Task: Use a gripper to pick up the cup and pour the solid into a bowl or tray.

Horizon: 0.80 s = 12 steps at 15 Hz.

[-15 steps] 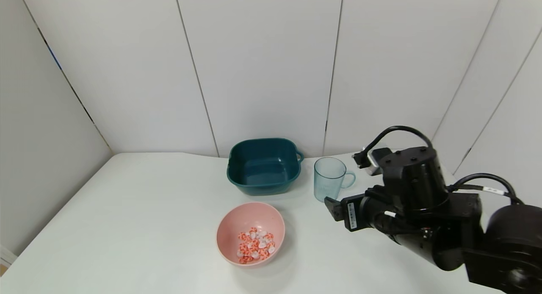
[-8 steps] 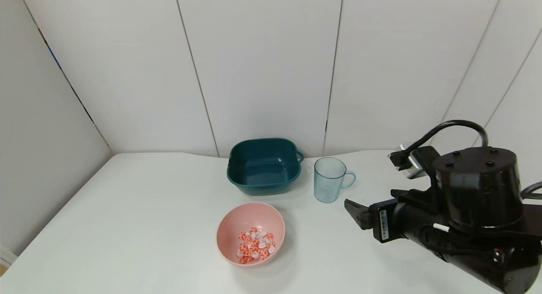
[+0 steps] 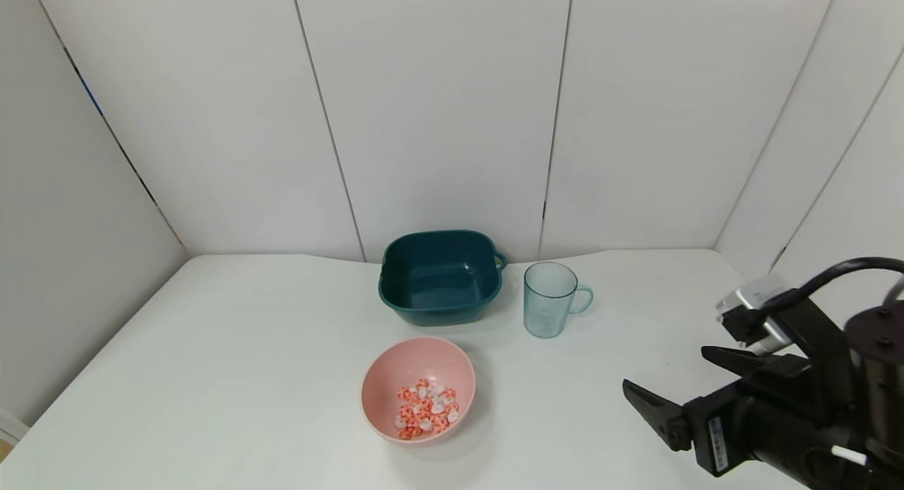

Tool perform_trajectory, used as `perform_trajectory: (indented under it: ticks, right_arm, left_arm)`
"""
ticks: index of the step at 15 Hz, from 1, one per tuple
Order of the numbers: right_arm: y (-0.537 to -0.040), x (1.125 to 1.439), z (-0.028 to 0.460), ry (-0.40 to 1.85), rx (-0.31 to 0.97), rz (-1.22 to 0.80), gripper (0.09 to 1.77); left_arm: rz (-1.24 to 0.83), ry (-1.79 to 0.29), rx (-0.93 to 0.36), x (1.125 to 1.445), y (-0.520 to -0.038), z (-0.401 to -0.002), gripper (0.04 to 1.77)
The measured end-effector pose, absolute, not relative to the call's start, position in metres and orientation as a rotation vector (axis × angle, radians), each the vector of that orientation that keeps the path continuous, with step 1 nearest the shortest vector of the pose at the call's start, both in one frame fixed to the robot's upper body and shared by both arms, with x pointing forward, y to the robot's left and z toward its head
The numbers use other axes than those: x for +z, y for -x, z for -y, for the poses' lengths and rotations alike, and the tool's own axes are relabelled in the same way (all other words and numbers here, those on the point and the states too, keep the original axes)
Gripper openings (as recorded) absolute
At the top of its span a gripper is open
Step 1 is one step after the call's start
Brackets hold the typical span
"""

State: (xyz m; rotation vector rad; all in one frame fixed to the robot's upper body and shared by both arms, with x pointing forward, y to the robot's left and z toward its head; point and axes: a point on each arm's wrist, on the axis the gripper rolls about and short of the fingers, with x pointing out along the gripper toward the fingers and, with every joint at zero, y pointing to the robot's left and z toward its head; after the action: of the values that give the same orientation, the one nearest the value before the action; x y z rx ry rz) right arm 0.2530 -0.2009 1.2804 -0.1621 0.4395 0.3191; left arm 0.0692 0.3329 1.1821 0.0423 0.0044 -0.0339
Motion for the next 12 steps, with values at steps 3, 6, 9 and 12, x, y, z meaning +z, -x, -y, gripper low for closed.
perform_trajectory:
  ticks: [3,6,9,12]
  right_arm:
    - [-0.234,1.286,0.224,0.19,0.314,-0.396,1.7]
    - [-0.219,1.288,0.246,0.205,0.318,-0.37,1.7]
    - [-0.204,1.288,0.265,0.263,0.383,-0.416,1.7]
    - [-0.194,1.296,0.279,0.269,0.422,-0.371,1.7]
  left_arm:
    - [-0.005,-0.043,-0.034,1.182,-0.069,-0.333,1.72]
    - [-0.005,-0.042,-0.034,1.182,-0.069,-0.333,1.72]
    - [-0.004,-0.042,-0.034,1.182,-0.069,-0.333,1.72]
    - [-0.004,-0.043,-0.034,1.182,-0.069,-0.333,1.72]
